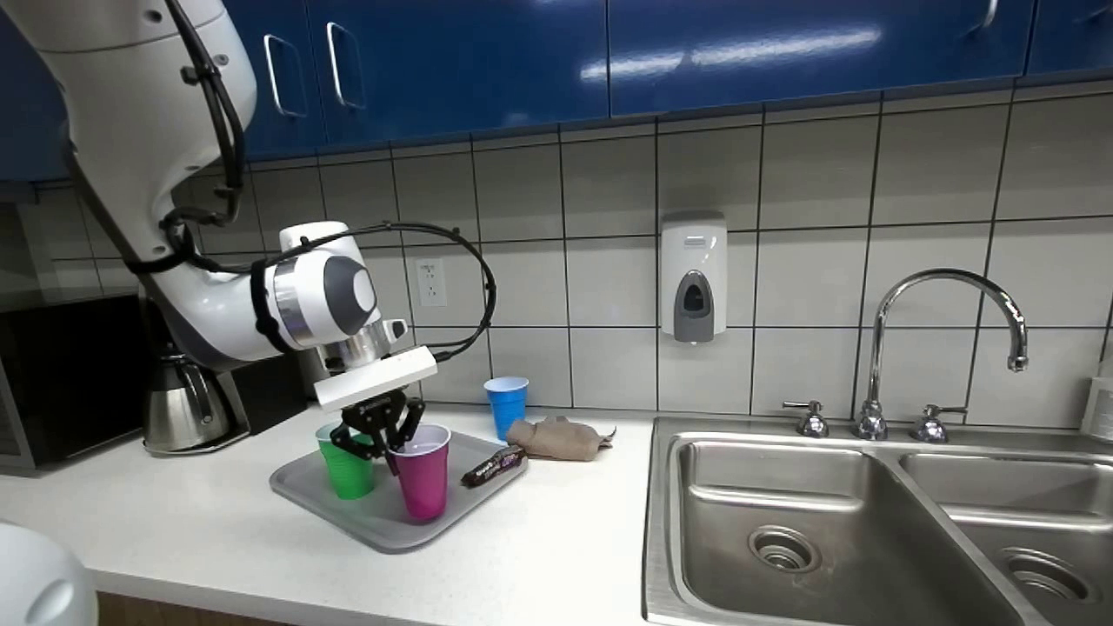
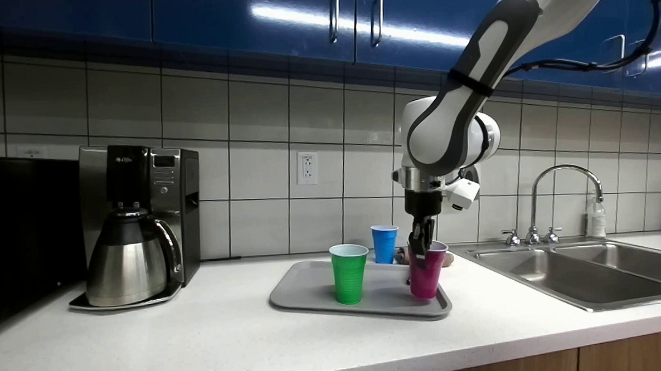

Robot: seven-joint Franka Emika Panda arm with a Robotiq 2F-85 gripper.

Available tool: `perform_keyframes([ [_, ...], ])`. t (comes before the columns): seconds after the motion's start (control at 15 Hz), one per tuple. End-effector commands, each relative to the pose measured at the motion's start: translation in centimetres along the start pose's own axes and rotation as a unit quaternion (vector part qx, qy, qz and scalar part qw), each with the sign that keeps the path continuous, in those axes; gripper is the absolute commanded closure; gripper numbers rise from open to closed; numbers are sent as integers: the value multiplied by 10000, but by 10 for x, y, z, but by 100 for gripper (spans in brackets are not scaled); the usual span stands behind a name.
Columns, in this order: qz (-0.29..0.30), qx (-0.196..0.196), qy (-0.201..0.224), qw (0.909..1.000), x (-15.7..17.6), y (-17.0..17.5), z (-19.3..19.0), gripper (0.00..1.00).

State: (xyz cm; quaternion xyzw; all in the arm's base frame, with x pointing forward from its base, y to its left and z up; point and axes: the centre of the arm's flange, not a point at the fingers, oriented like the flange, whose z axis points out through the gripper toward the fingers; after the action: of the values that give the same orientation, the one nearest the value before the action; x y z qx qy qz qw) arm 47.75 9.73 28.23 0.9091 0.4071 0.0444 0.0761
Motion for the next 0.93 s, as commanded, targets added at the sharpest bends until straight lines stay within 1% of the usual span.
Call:
perform_keyframes([
  [0.0, 77, -14, -148, 9999, 14, 0, 1, 99],
  [0.6, 115, 15, -190, 9998, 23, 0, 10, 99],
  [0.67, 118, 13, -207, 9997, 23, 0, 11, 71],
  [0.73, 116, 8, -216, 9997, 23, 0, 11, 71],
  [0.8, 119, 1, -222, 9997, 23, 0, 12, 65],
  [0.87, 124, -5, -236, 9996, 23, 0, 12, 57],
])
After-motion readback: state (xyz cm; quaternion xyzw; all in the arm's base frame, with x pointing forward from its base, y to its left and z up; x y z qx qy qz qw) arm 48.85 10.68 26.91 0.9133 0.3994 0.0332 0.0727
